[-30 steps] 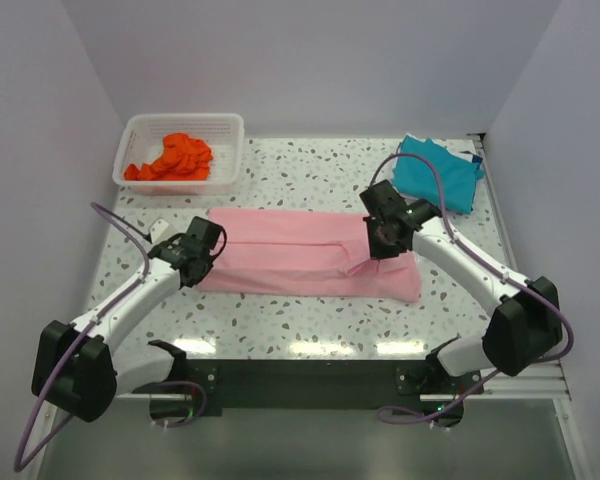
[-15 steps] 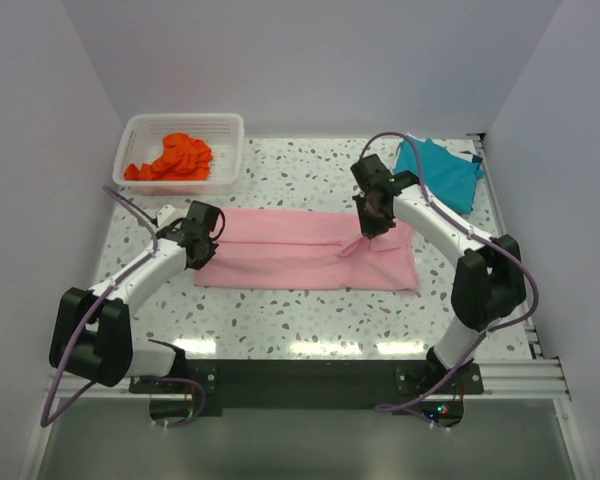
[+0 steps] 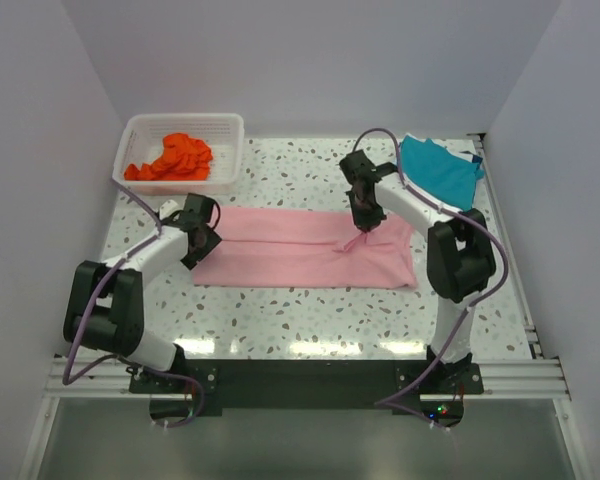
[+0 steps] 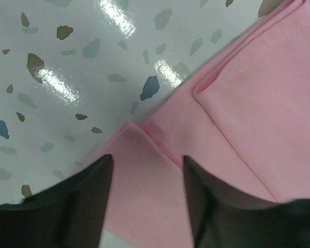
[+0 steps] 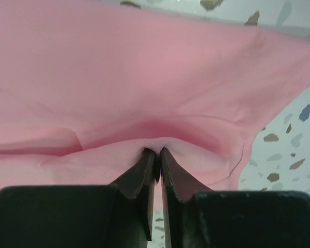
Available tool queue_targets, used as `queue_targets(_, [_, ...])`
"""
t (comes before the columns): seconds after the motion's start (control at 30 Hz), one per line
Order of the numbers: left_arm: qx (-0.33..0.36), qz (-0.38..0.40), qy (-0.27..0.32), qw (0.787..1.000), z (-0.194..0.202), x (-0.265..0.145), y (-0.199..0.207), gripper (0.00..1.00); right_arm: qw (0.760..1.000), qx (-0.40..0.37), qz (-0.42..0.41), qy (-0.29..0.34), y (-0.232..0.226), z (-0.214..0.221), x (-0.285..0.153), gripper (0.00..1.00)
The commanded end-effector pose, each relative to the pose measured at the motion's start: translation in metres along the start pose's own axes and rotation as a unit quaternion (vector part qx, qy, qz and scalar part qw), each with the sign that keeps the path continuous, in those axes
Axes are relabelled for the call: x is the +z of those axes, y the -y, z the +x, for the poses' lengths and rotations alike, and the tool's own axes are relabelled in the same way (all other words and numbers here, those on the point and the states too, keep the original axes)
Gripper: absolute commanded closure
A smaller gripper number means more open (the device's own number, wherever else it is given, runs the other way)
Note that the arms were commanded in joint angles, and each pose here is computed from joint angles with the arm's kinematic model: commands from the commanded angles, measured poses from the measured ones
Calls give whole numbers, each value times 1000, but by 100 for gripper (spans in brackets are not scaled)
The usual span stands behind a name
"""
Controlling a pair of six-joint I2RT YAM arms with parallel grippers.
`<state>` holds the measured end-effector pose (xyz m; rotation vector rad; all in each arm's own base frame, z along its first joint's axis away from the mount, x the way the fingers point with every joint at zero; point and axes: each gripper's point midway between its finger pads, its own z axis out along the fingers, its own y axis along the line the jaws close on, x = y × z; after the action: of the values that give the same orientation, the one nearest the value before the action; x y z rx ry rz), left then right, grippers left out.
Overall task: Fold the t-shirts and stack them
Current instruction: Fold the tshirt
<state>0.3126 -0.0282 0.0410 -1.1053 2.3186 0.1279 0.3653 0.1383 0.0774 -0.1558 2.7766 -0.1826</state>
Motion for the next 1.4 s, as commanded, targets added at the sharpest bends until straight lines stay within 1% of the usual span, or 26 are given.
queue_targets(0.0, [0,47,20,999,-25,-5,29,32,998,-4,24,51,6,-41,2,86])
queue_targets(0.03, [1,50,21,999,-28,-7,31,22,998,-7,29,55,5,-49,5,80])
queue_targets(0.07, [5,49,22,999,-30,-9,31,16,998,-10,37,55,8,-52,7,62])
queue_targets(0.1, [1,53,27,998,-35,-14,34,3,997,-6,45,68,10,-62,3,51])
queue_targets(0.13, [-3,60,35,998,-41,-19,36,0,995,-8,66,69,16,-66,6,31])
queue_targets(0.17, [-1,63,40,997,-44,-23,37,0,995,-8,74,70,18,-68,5,18])
queue_targets(0.2, [-6,74,49,996,-52,-32,41,0,994,-3,79,80,20,-77,-1,1])
queue_targets(0.33, [-3,102,53,993,-60,-49,49,0,994,3,76,83,23,-73,-15,1])
queue_targets(0.37, [3,111,53,992,-61,-52,52,0,993,12,55,103,21,-76,-29,1])
queue_targets(0.4, [5,119,50,992,-61,-54,54,0,993,13,44,106,19,-72,-33,1])
queue_targets(0.43, [9,129,39,991,-57,-55,57,0,995,9,36,93,18,-59,-28,1])
queue_targets(0.47, [18,142,38,989,-56,-57,62,0,995,14,21,101,16,-57,-33,1])
queue_targets(0.53, [30,163,17,986,-47,-58,70,0,996,10,-19,92,8,-36,-40,1])
queue_targets(0.6, [41,181,12,983,-45,-58,76,0,994,9,-60,91,-3,-23,-47,1])
queue_targets(0.63, [46,189,3,981,-41,-58,79,0,996,7,-62,70,-3,-5,-37,1])
queue_targets(0.77, [61,196,1,979,-39,-52,86,0,996,6,-71,61,-11,9,-25,1])
queue_targets(0.9, [65,191,-1,979,-40,-51,86,0,996,-6,-60,68,-29,-5,-13,1])
queue_targets(0.93, [65,189,-1,980,-40,-51,85,0,997,-8,-47,54,-32,-4,2,1])
queue_targets(0.97, [65,188,0,980,-40,-51,84,0,998,-8,-44,55,-36,-7,5,1])
queue_targets(1.0, [64,185,2,981,-40,-52,81,0,997,-10,-44,64,-43,-18,5,1])
queue_targets(1.03, [63,182,5,981,-42,-53,79,0,997,-9,-38,66,-47,-23,9,1])
queue_targets(1.07, [65,176,3,982,-41,-53,76,0,998,-12,-18,50,-46,-20,23,1])
queue_targets(1.1, [65,174,6,983,-42,-54,74,0,998,-9,-18,65,-51,-34,20,1])
queue_targets(1.17, [69,166,8,984,-42,-54,70,0,998,-7,-3,55,-52,-37,31,1])
queue_targets(1.27, [73,167,17,983,-48,-61,69,0,998,-6,5,67,-53,-48,24,1])
queue_targets(1.37, [76,180,24,980,-53,-66,74,0,997,-5,-7,78,-51,-47,10,1])
